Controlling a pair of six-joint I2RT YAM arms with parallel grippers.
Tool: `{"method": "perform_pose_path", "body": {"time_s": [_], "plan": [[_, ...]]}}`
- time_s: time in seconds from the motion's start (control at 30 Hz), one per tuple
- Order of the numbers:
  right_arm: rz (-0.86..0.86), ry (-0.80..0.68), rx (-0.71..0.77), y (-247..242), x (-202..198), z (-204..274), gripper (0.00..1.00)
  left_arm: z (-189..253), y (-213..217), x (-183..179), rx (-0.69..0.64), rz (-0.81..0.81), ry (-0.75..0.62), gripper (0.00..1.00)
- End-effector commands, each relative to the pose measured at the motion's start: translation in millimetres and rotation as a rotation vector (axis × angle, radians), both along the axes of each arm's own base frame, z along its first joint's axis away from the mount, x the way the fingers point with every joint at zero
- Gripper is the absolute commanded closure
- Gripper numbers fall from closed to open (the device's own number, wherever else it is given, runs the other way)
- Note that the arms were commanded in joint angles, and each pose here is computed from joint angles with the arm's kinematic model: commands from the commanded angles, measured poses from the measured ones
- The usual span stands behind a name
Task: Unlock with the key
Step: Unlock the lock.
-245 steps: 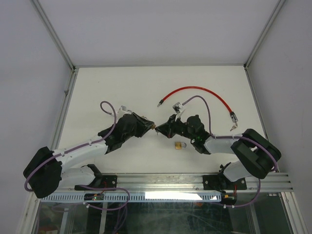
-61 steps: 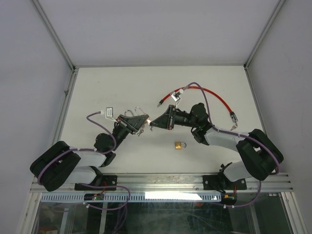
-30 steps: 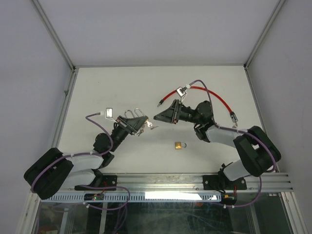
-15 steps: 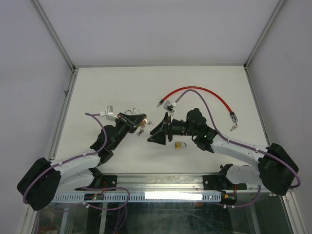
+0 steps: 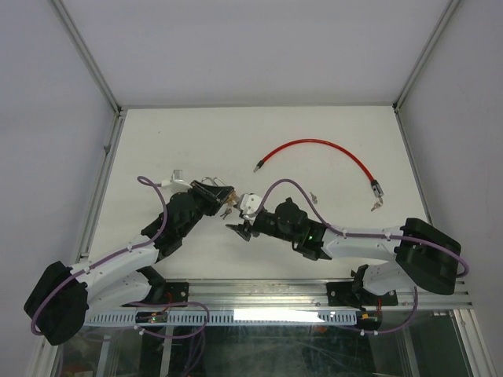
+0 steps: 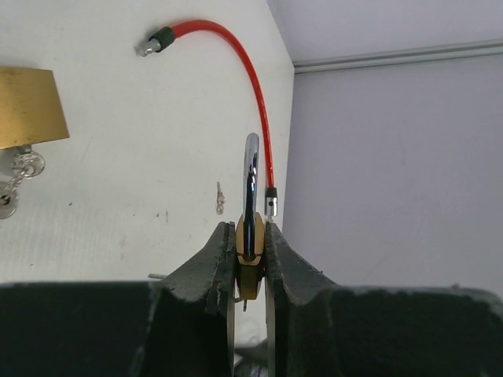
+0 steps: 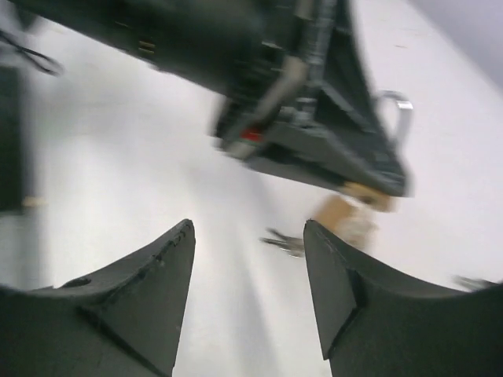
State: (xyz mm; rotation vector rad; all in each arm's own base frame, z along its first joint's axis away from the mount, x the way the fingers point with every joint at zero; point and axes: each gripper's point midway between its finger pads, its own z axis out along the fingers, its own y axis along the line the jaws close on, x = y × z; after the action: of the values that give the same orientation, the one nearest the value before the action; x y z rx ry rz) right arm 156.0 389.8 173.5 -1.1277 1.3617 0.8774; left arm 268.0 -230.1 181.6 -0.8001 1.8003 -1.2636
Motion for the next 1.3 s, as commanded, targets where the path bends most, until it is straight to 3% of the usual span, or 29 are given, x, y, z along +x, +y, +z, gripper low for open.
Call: {"method": "perform_pose_path", "body": {"time_s": [0.0, 0.17, 0.23, 0.4, 1.27], "plan": [[-0.271, -0.364, -0.125, -21, 68, 36, 0.4, 20, 4, 5, -0.035, 0.028, -0.022, 1.0], [-0.296, -0.355, -0.154, -36, 75, 26, 0.4, 18, 7, 6, -0.035, 0.031, -0.023, 1.0], [-0.299, -0.33, -0.152, -39, 74, 20, 0.3, 17, 7, 6, -0.034, 0.03, -0.018, 1.0], [-0.405, -0.389, -0.18, -52, 89, 22, 0.29, 17, 5, 8, -0.04, 0.021, -0.005, 1.0], [-0.4, -0.426, -0.148, -20, 101, 21, 0.31, 17, -6, 7, -0.052, -0.033, 0.011, 1.0]]}}
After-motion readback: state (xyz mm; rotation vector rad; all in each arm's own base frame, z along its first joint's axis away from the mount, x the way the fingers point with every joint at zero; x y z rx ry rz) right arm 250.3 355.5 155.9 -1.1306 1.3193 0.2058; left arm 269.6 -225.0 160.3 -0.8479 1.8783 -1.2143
